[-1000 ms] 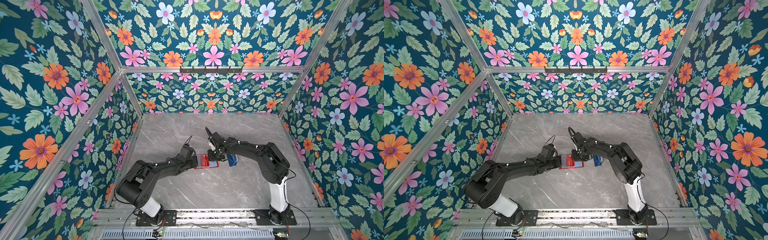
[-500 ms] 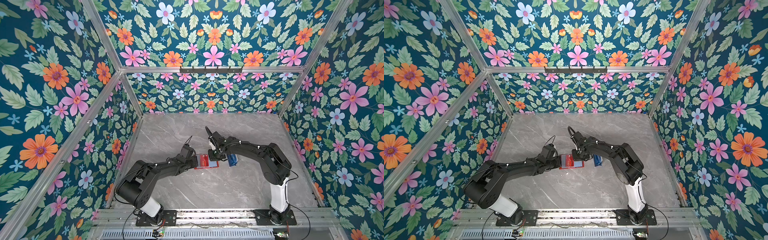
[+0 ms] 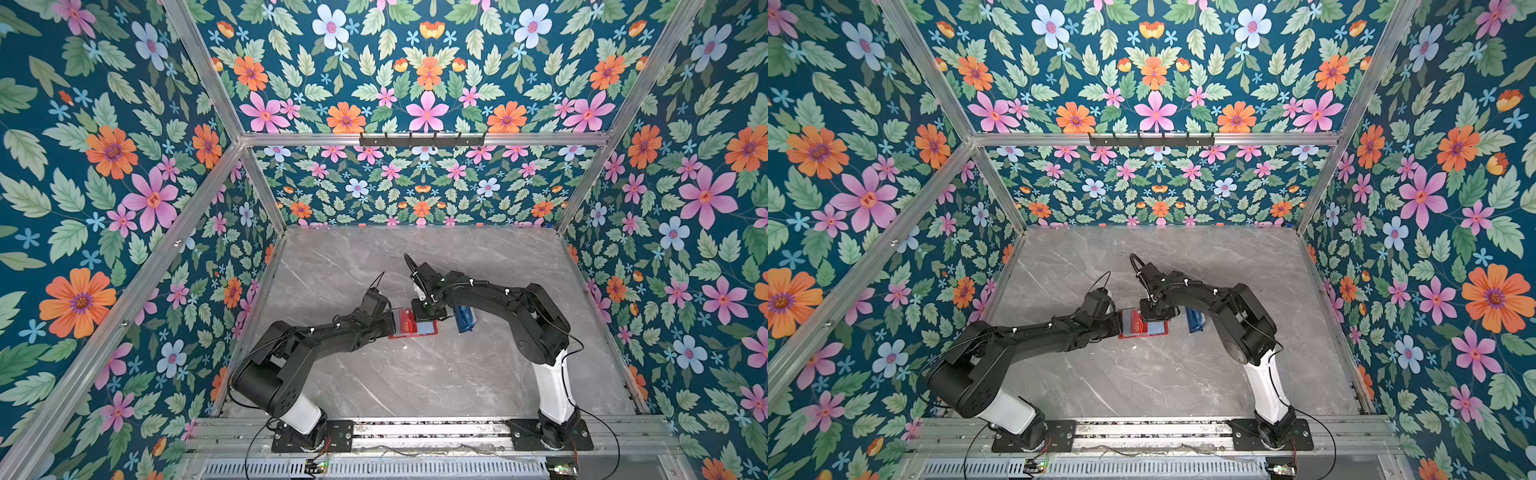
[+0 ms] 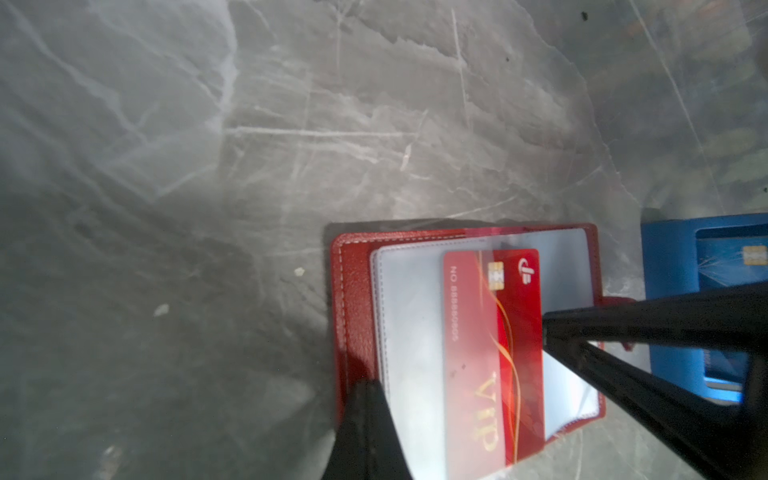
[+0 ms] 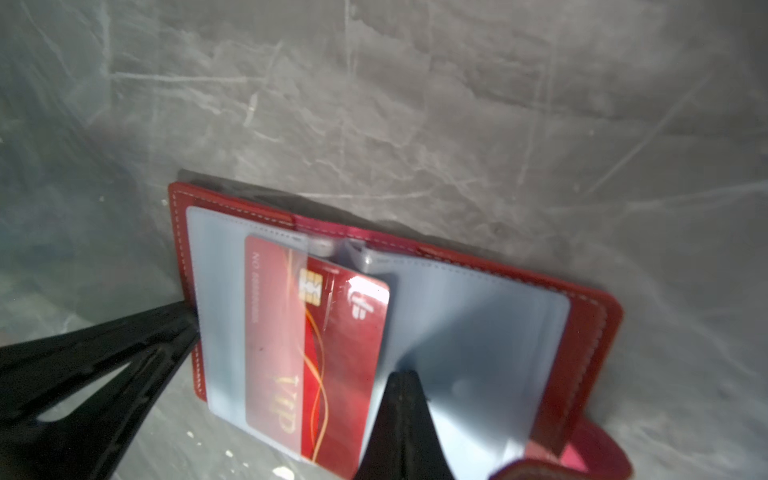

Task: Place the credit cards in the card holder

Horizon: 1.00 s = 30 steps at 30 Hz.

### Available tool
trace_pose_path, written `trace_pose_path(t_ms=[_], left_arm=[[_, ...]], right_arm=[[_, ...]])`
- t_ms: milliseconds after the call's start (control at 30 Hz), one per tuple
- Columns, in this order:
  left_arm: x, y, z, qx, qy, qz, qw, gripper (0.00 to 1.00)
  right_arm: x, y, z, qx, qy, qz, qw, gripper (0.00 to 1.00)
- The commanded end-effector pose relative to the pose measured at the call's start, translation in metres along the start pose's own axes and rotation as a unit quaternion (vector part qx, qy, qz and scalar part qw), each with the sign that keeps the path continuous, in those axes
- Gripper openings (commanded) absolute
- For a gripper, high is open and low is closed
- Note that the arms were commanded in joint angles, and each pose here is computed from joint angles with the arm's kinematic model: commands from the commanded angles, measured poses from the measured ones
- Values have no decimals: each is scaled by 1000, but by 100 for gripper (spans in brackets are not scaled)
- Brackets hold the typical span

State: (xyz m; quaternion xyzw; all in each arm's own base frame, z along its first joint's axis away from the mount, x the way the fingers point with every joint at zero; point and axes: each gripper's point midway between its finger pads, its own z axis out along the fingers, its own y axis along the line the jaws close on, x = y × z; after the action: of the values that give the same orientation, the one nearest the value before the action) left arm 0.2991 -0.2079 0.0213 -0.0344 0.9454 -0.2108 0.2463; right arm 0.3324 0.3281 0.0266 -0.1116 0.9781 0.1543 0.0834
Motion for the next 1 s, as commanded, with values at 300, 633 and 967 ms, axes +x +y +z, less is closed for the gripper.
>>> trace_pose_path(t_ms=[300, 633, 967], left_arm=[[21, 20, -2, -39, 40, 5, 998, 0], [21, 20, -2, -41, 39, 4, 998, 0], [21, 22, -3, -44, 37, 3, 998, 0]], right_arm=[[19, -1, 19, 17, 48, -10, 999, 14], [30, 1, 26, 19, 67, -21, 997, 23], [40, 2, 29, 22, 77, -27, 996, 26]])
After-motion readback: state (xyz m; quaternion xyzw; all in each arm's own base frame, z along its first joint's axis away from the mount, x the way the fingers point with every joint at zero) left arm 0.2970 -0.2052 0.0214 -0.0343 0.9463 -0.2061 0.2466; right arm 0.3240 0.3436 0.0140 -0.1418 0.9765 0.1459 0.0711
